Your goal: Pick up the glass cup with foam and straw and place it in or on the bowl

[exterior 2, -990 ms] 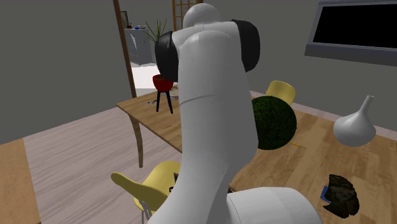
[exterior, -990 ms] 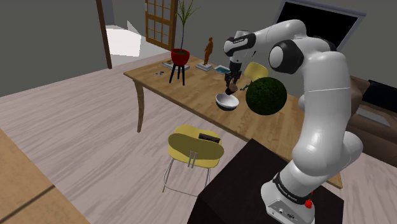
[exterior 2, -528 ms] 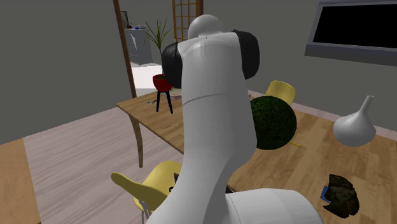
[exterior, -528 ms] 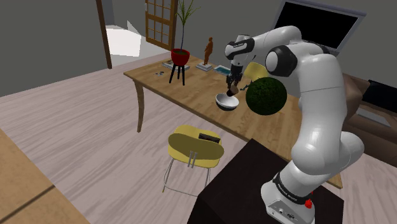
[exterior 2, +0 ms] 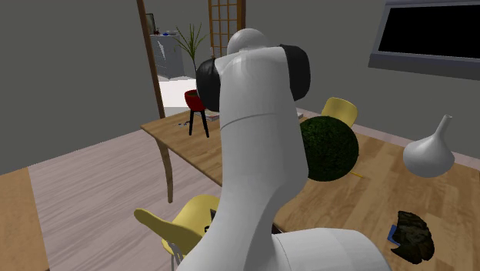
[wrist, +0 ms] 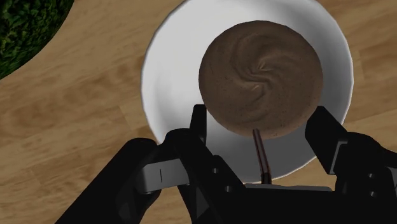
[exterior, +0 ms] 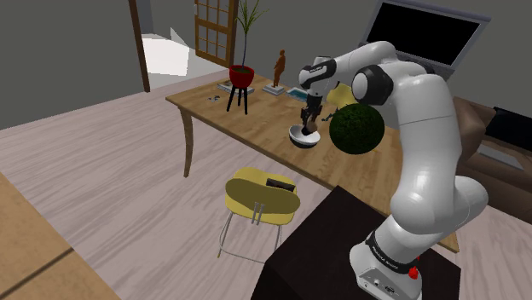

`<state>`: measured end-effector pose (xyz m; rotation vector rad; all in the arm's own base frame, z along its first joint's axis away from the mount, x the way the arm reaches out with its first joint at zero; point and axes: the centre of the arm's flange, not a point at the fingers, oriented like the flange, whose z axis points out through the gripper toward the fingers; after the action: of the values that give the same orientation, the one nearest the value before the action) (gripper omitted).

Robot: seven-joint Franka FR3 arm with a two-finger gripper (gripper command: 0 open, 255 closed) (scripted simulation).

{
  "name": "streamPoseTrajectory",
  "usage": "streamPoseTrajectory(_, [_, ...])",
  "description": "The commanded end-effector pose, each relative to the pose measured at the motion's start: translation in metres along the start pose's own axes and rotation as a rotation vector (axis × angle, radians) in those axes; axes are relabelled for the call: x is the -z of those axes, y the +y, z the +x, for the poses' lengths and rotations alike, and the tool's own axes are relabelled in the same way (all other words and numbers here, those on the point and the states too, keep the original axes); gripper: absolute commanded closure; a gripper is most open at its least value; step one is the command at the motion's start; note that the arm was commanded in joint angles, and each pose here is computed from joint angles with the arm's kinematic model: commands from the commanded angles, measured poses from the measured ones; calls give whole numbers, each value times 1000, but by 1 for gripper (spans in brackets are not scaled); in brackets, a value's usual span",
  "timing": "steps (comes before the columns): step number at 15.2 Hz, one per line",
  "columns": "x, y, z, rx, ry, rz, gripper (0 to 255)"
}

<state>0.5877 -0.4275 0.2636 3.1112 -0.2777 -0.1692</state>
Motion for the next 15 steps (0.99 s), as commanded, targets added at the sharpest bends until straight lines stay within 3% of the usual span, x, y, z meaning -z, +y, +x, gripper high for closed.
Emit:
streamPoseTrajectory(1, [-8,0,0,0,1,0,255])
streamPoseTrajectory(8, [-8,0,0,0,1,0,255])
streamPoseTrajectory(9, [-8,0,0,0,1,0,0])
streamPoseTrajectory(14, [-8,0,0,0,1,0,0])
streamPoseTrajectory(15, [5,0,0,0,1,0,0])
